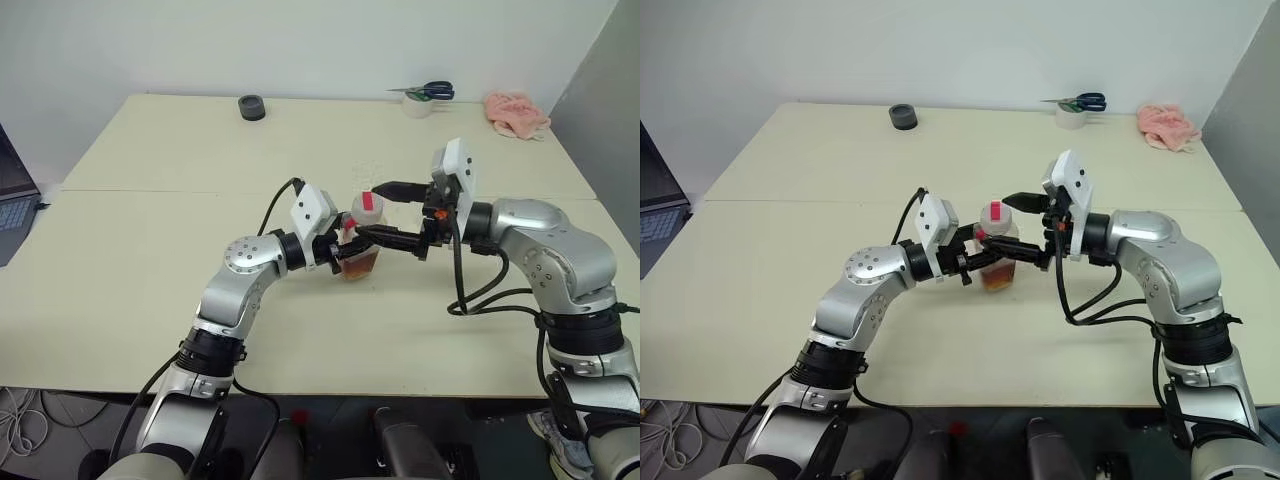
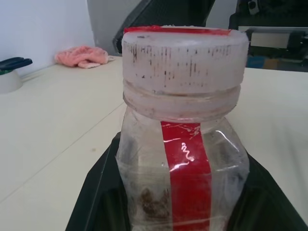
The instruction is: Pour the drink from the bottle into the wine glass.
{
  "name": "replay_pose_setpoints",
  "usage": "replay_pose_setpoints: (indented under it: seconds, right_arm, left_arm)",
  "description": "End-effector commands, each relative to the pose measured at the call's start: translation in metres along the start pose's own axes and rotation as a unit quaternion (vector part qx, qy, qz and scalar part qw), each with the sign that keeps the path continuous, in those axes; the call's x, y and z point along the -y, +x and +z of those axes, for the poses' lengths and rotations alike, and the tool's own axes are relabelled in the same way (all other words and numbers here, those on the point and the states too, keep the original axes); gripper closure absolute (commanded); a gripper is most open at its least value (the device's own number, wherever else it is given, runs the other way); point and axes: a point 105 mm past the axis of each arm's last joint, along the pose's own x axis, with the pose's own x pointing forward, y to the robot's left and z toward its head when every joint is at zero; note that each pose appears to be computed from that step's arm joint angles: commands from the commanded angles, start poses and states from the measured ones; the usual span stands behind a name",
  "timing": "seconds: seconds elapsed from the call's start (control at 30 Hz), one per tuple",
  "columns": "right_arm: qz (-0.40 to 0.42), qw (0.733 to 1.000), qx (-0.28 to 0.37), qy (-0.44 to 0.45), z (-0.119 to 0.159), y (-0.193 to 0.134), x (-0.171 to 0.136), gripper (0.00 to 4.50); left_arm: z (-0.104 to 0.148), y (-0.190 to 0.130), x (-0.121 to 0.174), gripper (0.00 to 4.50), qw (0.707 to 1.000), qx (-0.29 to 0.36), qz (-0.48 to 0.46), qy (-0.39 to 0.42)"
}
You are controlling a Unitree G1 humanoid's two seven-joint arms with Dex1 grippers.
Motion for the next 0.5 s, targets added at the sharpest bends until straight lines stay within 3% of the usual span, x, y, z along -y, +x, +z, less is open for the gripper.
replay_pose_setpoints:
  seconds: [0.03,0.5]
  right_arm:
    - [-0.022,0.999,0.028,-0.034,0.022,-0.003,-0.001,0.0]
    - [-0.055,0.998,0.028,-0.015,0.025,0.028,-0.004,0.0]
  left_arm:
    - [0.02,0.002,0.001,2.7,0.999,0.033,-0.007,0.022]
    - [0.022,0.004,0.005,2.7,0.999,0.038,-0.011,0.02]
